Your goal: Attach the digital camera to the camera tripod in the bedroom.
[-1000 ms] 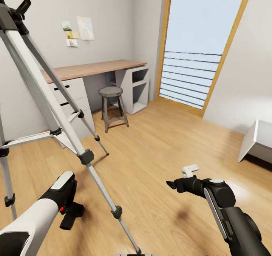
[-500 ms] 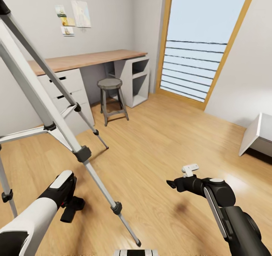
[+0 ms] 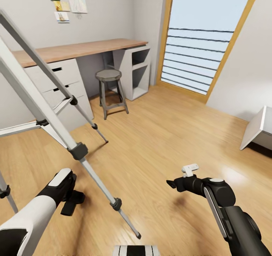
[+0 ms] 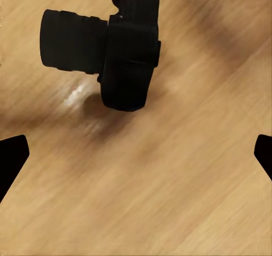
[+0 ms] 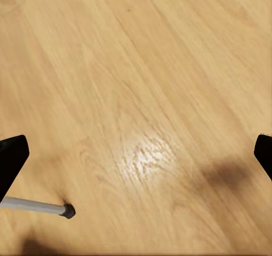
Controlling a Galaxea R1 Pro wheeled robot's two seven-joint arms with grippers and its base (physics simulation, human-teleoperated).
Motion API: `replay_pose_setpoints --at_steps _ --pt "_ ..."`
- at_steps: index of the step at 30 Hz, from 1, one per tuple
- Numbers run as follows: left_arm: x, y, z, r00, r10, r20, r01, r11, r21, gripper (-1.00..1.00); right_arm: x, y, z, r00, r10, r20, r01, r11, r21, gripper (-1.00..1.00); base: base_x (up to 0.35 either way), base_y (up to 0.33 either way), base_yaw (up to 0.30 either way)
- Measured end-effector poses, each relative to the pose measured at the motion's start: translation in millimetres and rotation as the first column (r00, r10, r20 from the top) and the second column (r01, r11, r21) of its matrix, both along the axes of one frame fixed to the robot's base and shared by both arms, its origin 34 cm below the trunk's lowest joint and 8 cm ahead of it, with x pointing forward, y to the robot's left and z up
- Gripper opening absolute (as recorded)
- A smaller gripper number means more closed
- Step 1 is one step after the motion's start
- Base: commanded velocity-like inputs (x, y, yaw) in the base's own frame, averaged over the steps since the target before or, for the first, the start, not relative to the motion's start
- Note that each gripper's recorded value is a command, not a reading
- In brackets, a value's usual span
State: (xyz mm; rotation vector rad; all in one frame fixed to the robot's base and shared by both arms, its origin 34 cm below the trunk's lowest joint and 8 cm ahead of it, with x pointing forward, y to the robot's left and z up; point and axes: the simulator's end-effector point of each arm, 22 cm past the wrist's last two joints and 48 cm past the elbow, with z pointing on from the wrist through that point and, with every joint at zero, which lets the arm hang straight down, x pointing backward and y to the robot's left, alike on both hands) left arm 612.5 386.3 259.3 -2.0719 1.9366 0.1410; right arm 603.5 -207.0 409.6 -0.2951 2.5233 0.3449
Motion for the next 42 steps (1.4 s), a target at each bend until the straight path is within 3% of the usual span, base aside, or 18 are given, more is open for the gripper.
replay_pose_setpoints --at_steps 22,42 --pt "18.3 21.6 -22.5 0.999 -0.027 -0.031 0.027 1.000 0.006 1.00 -10.3 1.7 -48.5 0.996 0.002 -0.089 -0.002 1.000 0.002 1.00 0.000 0.000 0.000" --pt "21.5 23.4 -48.9 0.997 -0.039 -0.059 0.039 0.999 0.002 1.00 -21.9 2.3 -83.9 0.988 0.004 -0.157 -0.003 1.000 0.003 1.00 0.000 0.000 0.000"
